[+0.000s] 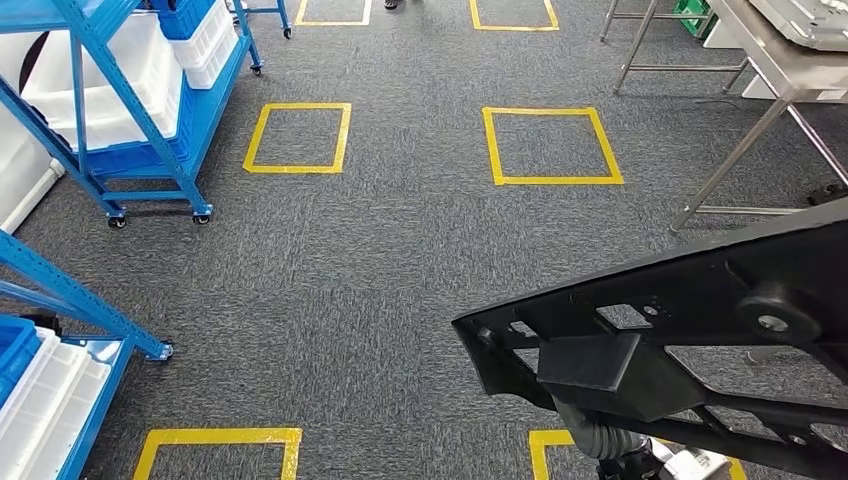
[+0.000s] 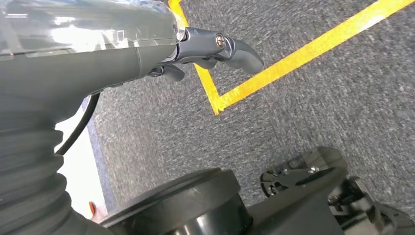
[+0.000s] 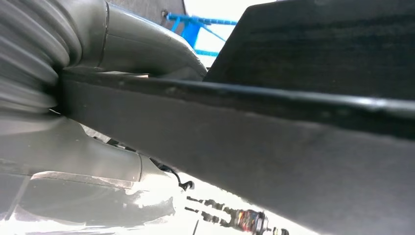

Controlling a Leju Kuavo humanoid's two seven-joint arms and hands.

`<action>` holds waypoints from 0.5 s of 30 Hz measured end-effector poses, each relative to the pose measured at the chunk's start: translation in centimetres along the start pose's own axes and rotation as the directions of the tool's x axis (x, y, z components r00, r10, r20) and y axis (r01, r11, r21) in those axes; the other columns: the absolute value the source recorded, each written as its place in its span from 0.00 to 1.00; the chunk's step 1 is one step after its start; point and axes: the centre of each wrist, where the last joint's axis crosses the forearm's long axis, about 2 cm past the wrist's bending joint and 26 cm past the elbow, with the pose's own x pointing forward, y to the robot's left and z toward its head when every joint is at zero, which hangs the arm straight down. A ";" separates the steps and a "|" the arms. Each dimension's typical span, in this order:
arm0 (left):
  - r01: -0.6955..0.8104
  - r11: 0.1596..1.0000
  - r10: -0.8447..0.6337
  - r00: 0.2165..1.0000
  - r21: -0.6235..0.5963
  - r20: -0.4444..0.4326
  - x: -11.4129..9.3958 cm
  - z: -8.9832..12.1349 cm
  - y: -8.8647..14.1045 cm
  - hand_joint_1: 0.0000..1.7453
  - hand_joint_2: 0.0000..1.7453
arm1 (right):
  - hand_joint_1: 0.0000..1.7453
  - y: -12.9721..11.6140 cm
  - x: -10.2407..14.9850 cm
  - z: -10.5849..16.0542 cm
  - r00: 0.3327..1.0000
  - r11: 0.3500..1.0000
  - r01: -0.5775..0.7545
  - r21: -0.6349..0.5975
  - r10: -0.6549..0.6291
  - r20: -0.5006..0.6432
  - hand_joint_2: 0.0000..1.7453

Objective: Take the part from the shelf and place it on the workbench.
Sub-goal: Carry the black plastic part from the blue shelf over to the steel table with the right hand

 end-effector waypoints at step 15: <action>0.010 1.000 -0.010 1.000 -0.001 0.007 0.3 -0.1 0.2 0.00 1.00 | 1.00 0.0 0.1 0.7 1.000 1.000 -0.010 -0.023 0.009 -0.018 1.00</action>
